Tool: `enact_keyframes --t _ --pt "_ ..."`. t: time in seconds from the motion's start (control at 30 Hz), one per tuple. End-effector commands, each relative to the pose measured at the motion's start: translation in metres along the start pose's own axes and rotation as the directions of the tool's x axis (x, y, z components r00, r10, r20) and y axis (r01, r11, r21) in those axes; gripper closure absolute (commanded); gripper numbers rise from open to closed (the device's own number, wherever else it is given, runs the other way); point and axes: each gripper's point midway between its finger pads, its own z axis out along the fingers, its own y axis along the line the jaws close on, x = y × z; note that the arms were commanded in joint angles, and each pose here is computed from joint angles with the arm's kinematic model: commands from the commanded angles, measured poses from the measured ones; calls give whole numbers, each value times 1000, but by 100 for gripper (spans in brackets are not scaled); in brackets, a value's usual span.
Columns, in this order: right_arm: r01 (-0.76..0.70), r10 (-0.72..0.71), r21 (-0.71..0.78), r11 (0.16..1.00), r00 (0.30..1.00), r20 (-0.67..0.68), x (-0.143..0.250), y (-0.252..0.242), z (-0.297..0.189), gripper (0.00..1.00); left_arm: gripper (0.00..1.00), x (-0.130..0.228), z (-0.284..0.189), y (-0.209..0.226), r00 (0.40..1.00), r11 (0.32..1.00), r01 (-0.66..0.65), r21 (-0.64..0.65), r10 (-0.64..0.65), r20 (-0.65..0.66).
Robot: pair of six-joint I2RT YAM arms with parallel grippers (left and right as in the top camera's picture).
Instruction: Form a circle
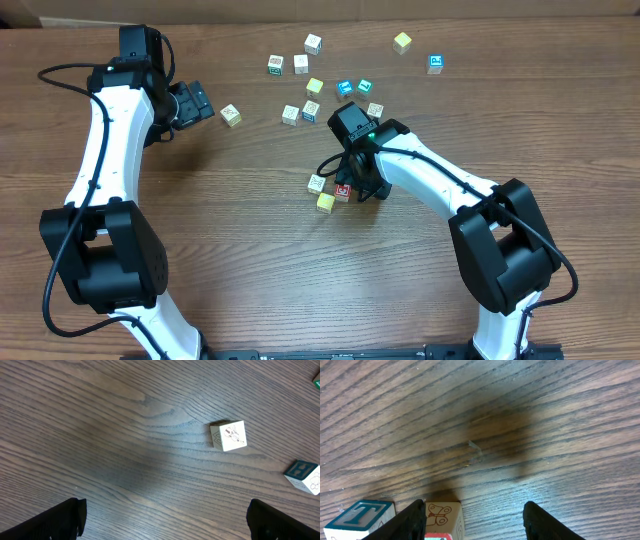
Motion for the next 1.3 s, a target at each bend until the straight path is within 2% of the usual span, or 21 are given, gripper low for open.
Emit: enact_keyframes --t 0.0,0.9,1.27 --pt "5 -5 -2 1000 1000 1 0 4 0 40 0 -4 -1 -4 1000 1000 7 11 -7 7" --pt "2 -2 4 1000 1000 -10 2 2 0 40 0 -4 -1 -4 1000 1000 7 11 -7 7" --pt "-2 2 -23 1000 1000 23 -6 9 0 32 1 -4 -1 -4 1000 1000 7 11 -7 7"
